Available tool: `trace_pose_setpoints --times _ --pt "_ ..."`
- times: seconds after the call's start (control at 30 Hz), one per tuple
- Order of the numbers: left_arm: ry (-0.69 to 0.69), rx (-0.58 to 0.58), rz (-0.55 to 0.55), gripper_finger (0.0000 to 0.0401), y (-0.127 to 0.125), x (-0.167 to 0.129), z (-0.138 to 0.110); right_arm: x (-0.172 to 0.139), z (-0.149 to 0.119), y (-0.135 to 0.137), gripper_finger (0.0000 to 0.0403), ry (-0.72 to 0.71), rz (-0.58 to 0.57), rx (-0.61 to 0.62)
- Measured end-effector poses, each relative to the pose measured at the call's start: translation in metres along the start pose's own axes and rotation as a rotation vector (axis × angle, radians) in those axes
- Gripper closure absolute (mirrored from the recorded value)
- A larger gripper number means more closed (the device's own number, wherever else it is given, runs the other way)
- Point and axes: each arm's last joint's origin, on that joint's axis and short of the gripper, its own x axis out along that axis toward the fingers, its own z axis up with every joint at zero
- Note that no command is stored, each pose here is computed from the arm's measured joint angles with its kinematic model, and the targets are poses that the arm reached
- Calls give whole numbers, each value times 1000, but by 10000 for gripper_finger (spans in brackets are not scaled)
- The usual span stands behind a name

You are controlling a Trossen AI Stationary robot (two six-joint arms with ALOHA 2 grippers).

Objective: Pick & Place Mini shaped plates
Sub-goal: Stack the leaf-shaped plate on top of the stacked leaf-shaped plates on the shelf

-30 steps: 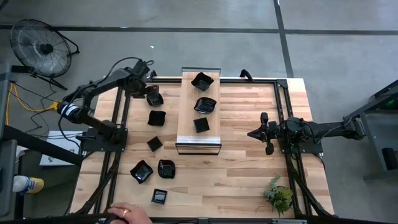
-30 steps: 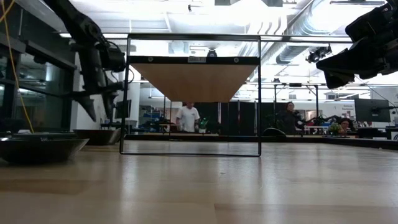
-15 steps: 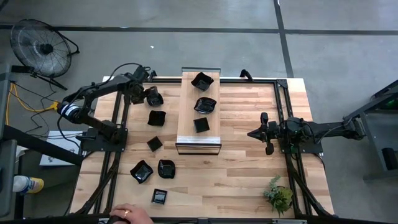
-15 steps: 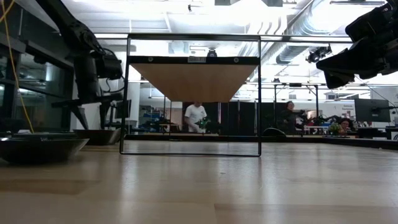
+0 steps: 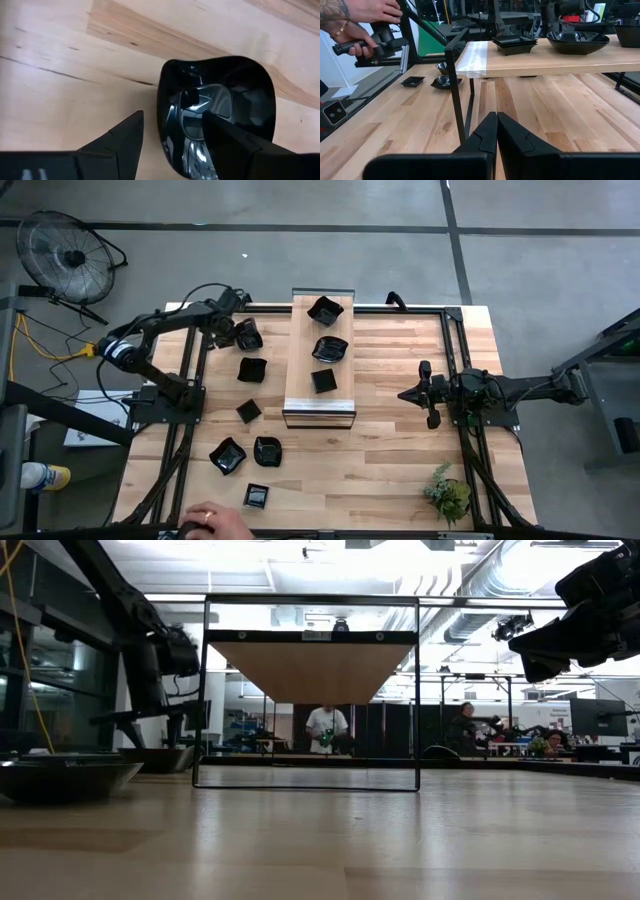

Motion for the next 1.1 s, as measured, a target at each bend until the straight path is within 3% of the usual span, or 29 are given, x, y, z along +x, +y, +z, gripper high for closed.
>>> trace_pose_setpoints --times 1.1 --pt "-6 -39 2 204 7 5 11 0 0 0 401 0 -1 0"
